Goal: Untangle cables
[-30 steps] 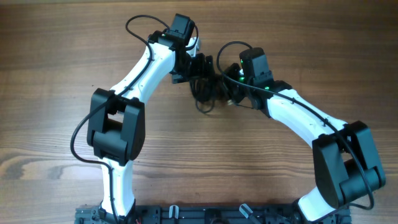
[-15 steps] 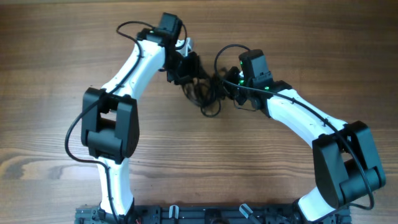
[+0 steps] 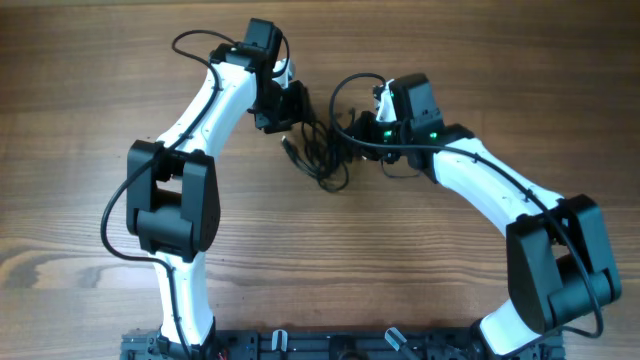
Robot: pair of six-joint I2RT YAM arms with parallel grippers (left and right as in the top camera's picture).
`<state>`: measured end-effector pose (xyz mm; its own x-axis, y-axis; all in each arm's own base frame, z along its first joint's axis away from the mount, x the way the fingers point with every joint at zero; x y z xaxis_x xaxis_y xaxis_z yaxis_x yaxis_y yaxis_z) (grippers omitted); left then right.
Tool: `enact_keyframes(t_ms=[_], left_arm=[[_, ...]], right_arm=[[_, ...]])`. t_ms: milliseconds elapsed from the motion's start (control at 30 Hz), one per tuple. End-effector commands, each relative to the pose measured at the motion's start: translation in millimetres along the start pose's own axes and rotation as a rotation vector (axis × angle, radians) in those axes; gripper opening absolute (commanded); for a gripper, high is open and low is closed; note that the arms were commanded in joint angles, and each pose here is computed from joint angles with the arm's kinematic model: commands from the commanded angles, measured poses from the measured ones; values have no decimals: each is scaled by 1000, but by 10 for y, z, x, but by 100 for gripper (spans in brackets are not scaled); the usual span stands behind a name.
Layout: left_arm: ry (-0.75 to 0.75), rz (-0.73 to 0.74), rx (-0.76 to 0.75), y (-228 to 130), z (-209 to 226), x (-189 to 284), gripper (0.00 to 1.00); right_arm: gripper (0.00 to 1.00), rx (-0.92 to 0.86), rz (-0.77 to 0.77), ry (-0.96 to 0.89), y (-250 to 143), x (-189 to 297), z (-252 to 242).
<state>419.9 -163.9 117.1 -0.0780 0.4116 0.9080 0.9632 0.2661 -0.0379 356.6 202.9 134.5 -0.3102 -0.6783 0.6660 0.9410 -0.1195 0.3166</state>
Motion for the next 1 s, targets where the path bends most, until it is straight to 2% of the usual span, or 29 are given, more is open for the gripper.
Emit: enact_keyframes(t_ms=[0,133,233,367,467,533,567,633,733,767,833,967], left_arm=[[12,6,-36,-90,-92,-38,69],[9,17,-47,-128,-123,-53,80],[6,19,-46,-130,-126,-53,93],[-104,96,-45,-218,-246,-42,92],[-117,108,-52,-251,-284,-51,72],[-116,110,-53,-260,-292,-55,66],[-117,110,-52,-258,-292,-54,59],[-116,110,-50,-261,-295,-56,57],[-116,112,-52,-268,-300,-59,44],[-116,112,-52,-269,-301,-59,31],[-116,112,-54,-273,-306,-61,18],[-115,112,-55,-275,-308,-63,8]], right_arm=[[4,131,21,75,68,8,225],[5,177,36,79,8,-38,283],[4,211,50,81,-36,-58,306],[5,237,78,77,-103,-74,313],[4,211,92,68,-128,-73,296],[4,167,94,67,-129,-73,297],[5,147,94,66,-129,-73,297],[4,97,98,63,-132,-73,296],[4,77,99,61,-134,-73,294],[5,80,98,61,-133,-73,294],[4,80,95,57,-128,-73,288],[4,81,69,17,-97,-77,245]])
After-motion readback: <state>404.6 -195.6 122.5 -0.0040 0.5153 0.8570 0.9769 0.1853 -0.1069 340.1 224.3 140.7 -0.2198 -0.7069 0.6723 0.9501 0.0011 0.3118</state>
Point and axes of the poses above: each gripper's point midway between its finger pads, its own x axis back along the fingers, its own z axis along the line the jaws close on, y = z × x, the point moved 6 cm from there along x, back along the fingers, and after that the axes turned 10 degrees about x, right-handed, at the moved point
